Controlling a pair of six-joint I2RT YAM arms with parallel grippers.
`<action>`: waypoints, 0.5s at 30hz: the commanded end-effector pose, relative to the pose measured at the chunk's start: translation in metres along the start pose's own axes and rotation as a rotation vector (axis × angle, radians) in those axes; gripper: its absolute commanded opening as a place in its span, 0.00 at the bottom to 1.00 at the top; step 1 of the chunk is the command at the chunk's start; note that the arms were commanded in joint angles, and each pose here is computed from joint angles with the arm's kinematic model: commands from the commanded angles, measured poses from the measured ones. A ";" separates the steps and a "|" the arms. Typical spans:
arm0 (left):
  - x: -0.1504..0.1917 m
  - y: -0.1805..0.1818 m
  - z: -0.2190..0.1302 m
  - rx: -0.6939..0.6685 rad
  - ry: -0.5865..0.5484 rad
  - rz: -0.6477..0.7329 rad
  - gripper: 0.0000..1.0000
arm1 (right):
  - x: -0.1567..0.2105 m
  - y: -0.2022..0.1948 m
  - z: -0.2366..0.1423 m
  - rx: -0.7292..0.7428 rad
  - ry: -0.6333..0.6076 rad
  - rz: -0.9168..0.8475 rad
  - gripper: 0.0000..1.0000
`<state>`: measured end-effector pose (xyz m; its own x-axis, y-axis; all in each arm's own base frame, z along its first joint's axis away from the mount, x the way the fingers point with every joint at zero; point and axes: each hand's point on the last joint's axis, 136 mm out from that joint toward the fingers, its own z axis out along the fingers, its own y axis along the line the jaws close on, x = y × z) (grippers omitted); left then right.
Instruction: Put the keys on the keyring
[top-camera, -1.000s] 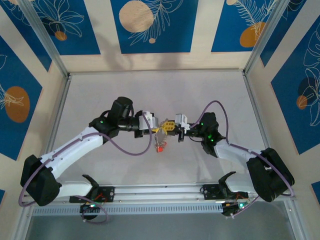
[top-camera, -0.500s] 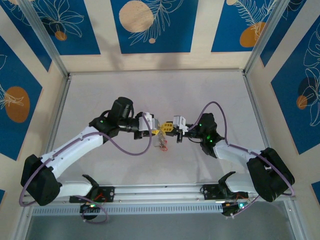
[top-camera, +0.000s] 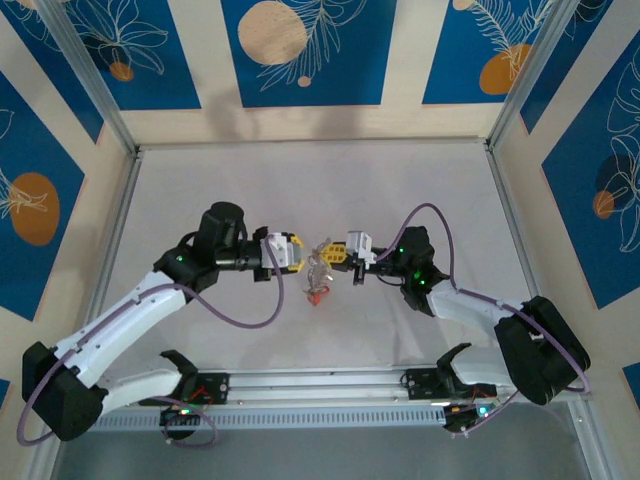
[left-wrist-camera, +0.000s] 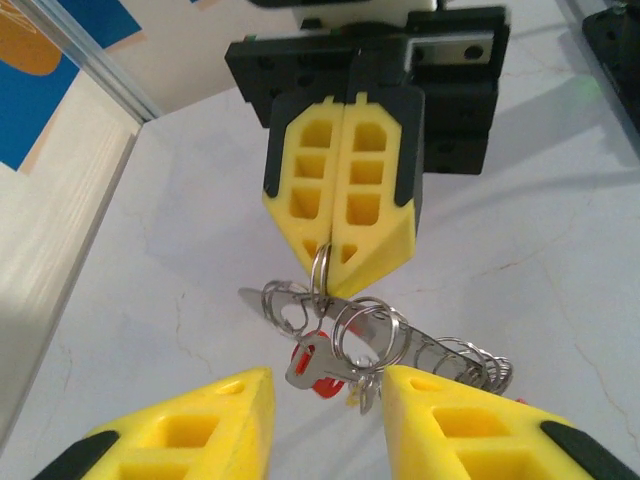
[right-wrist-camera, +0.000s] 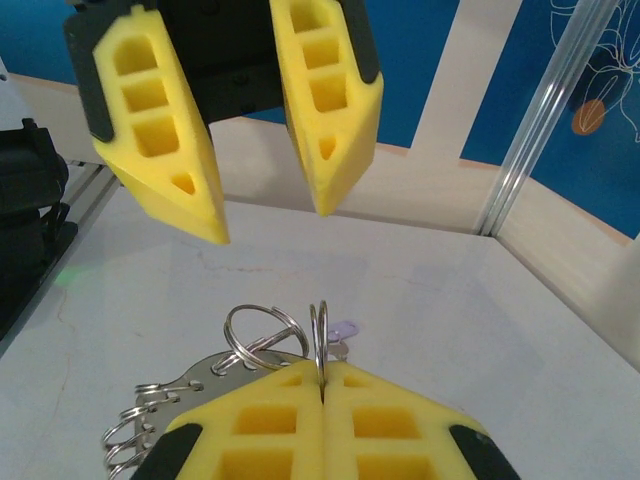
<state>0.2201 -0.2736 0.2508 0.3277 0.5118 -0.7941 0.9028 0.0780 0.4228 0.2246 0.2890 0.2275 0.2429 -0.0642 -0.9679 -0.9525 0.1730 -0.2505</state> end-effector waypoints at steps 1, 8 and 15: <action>-0.002 0.011 0.003 -0.007 0.004 0.015 0.31 | -0.015 0.003 0.002 -0.025 -0.045 -0.063 0.00; -0.012 0.009 0.014 0.086 -0.036 -0.007 0.30 | -0.014 0.007 0.004 -0.037 -0.036 -0.071 0.00; -0.014 0.001 0.018 0.165 -0.049 -0.031 0.27 | -0.013 0.008 0.005 -0.042 -0.036 -0.076 0.00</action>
<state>0.2296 -0.2938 0.2468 0.2902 0.5025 -0.8144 0.9402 0.0091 0.3406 0.2189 0.2926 0.2243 0.2550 -0.0714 -0.9643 -0.9534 0.1475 -0.2630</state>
